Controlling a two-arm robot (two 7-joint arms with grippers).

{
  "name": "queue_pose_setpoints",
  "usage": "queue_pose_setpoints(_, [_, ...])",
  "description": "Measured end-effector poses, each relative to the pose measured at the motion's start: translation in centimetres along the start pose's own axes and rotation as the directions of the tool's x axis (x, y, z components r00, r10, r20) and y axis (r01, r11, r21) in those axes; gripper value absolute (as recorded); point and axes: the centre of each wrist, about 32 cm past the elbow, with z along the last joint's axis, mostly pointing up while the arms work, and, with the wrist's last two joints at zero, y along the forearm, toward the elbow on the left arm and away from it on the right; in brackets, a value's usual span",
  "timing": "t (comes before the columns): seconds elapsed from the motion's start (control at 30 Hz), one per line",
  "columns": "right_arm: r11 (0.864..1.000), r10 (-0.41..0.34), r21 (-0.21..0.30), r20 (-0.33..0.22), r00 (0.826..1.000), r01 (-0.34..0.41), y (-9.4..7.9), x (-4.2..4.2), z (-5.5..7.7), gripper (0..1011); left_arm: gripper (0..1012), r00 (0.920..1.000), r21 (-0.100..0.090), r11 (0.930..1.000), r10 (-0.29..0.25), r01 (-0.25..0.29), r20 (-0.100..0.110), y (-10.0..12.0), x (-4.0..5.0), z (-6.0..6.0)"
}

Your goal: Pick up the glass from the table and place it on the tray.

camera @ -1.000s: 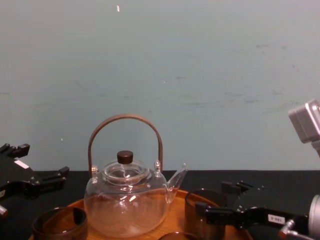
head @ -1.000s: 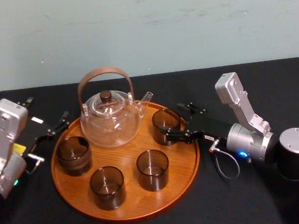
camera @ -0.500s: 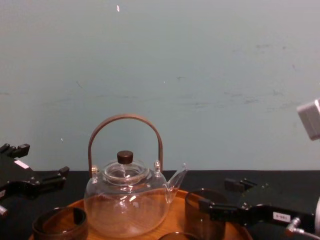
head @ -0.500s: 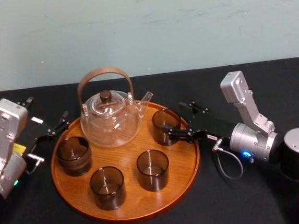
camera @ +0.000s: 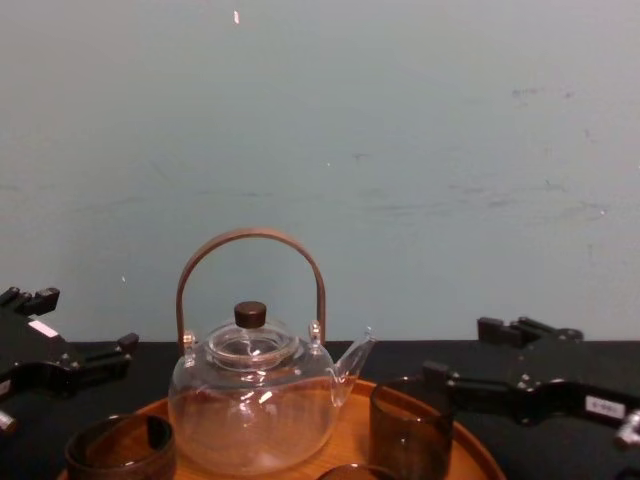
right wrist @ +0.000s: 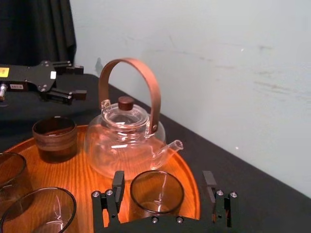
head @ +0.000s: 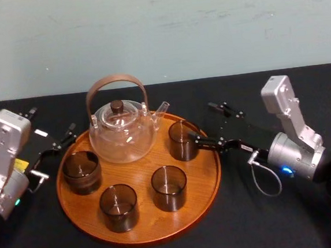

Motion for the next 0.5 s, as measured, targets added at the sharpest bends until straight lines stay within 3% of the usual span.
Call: queue_pose_setpoints(0.5, [0.993, -0.115, 0.025, -0.020, 0.993, 0.116, -4.2, 0.09, -1.0, 1002, 1001, 1.0000, 0.000, 1.0000, 0.000, 0.000, 0.000, 0.0, 0.00, 0.0])
